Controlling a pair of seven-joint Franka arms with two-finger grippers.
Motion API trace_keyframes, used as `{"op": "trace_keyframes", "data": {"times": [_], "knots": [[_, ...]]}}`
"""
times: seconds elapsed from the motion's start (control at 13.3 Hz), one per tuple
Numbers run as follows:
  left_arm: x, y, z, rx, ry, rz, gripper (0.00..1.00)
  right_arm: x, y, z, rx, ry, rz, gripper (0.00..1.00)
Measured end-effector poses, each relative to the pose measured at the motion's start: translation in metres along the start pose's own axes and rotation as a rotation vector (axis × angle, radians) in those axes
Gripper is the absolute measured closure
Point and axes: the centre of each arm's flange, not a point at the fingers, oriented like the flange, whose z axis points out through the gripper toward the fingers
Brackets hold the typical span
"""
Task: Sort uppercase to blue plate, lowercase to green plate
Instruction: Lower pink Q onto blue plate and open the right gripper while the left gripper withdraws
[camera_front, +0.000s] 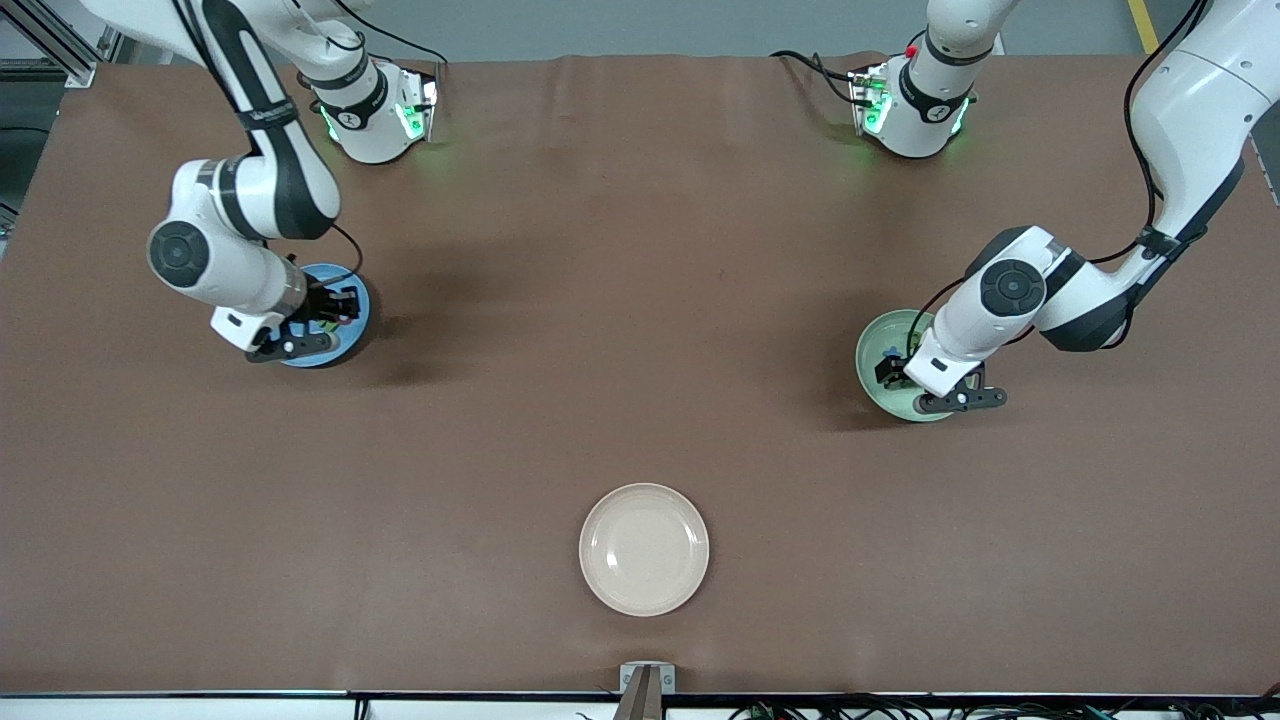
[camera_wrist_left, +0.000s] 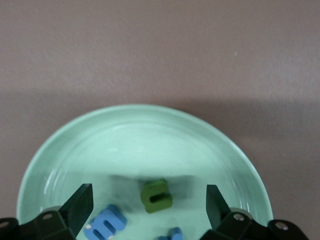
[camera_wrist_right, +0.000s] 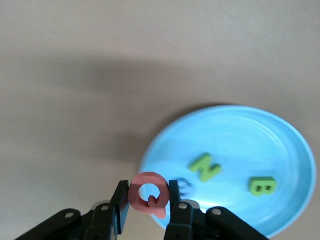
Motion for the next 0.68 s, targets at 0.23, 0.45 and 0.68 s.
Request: {"op": "trace_keyframes", "data": {"times": [0.23, 0.45, 0.68], "knots": [[0.012, -0.007, -0.007, 0.009, 0.015, -0.020, 0.00, -0.024, 0.026, 0.029, 0.002, 0.029, -0.014, 0.64], [0.017, -0.004, -0.018, 0.036, -0.003, -0.029, 0.00, -0.039, 0.045, 0.042, 0.004, 0.045, -0.020, 0.64], [0.021, -0.005, -0.043, 0.010, -0.036, 0.030, 0.00, -0.050, 0.070, 0.045, 0.017, 0.045, -0.018, 0.64]]}}
